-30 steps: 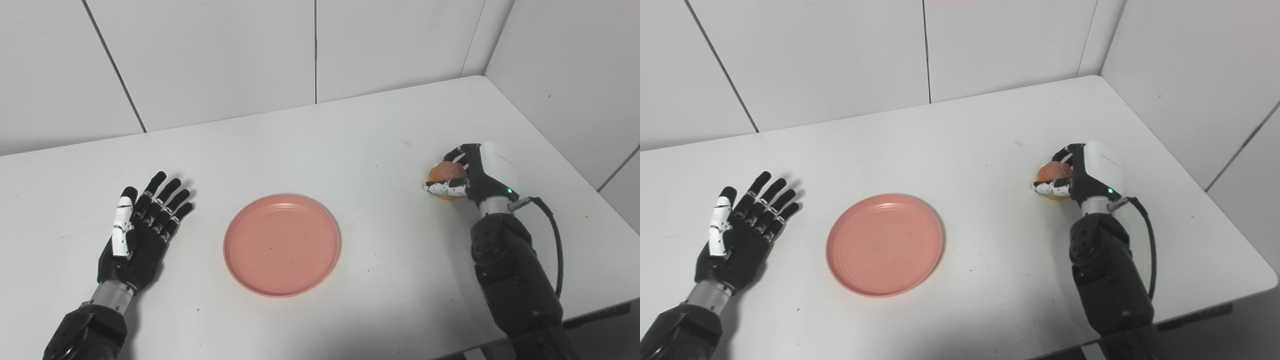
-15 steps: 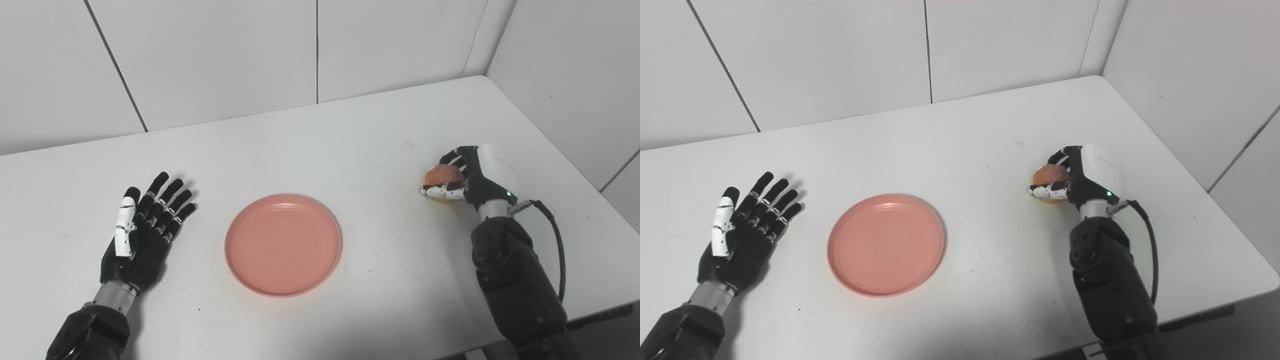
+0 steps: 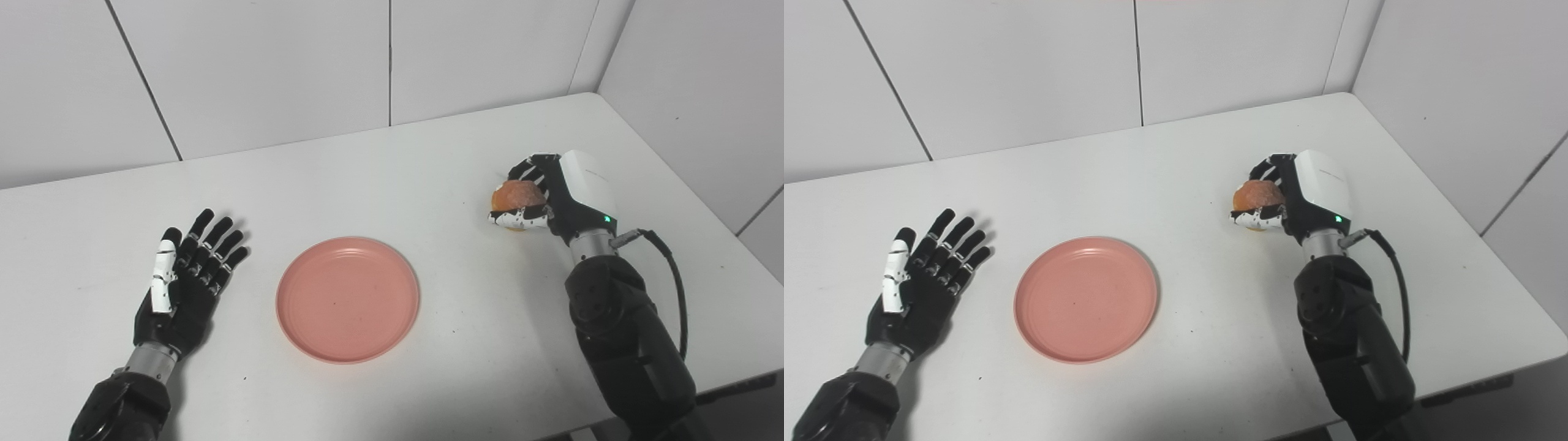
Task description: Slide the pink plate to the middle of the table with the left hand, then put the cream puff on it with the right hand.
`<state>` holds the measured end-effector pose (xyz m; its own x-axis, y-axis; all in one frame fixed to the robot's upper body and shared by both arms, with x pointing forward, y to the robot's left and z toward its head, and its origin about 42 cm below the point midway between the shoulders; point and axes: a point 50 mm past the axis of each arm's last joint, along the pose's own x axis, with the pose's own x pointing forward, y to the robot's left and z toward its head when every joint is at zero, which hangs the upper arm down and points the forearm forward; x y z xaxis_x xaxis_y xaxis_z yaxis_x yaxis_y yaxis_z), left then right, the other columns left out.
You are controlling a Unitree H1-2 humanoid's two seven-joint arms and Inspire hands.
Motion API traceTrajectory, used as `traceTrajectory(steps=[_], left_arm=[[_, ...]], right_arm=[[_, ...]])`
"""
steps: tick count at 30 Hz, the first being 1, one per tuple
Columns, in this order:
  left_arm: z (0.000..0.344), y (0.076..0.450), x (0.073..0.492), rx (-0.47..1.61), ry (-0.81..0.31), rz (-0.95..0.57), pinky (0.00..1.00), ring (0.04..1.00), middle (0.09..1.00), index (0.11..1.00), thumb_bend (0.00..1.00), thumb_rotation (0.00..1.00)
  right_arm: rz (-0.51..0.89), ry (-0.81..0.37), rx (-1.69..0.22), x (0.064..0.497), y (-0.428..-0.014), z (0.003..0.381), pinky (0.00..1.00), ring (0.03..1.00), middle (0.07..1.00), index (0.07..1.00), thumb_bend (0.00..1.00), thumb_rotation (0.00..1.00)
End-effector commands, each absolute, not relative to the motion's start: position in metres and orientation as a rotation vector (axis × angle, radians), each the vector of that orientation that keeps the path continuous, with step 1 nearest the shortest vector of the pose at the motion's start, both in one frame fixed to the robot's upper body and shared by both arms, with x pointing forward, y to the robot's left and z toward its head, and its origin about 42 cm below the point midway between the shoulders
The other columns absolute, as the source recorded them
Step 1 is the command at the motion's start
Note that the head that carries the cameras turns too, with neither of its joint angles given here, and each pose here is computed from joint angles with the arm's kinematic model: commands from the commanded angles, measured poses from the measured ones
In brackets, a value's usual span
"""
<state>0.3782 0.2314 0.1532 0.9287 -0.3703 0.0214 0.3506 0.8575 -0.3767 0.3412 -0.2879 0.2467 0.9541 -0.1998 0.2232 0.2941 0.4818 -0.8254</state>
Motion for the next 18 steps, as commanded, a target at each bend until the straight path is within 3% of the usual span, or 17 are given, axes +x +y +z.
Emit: traceTrajectory(steps=[1,18], left_arm=[[0.141,0.223,0.372,-0.378,0.091,-0.365,0.91,0.924,0.936,0.950,0.43,1.00],[0.155,0.175,0.359,-0.356,0.097,-0.295,0.90,0.896,0.905,0.911,0.42,1.00]], right_arm=[[-0.324,-0.203,-1.061,0.344,-0.280,0.276,0.31,0.398,0.473,0.489,0.51,0.14],[-0.022,-0.351,-1.073,0.349,-0.200,0.285,0.25,0.345,0.432,0.488,0.51,0.13]])
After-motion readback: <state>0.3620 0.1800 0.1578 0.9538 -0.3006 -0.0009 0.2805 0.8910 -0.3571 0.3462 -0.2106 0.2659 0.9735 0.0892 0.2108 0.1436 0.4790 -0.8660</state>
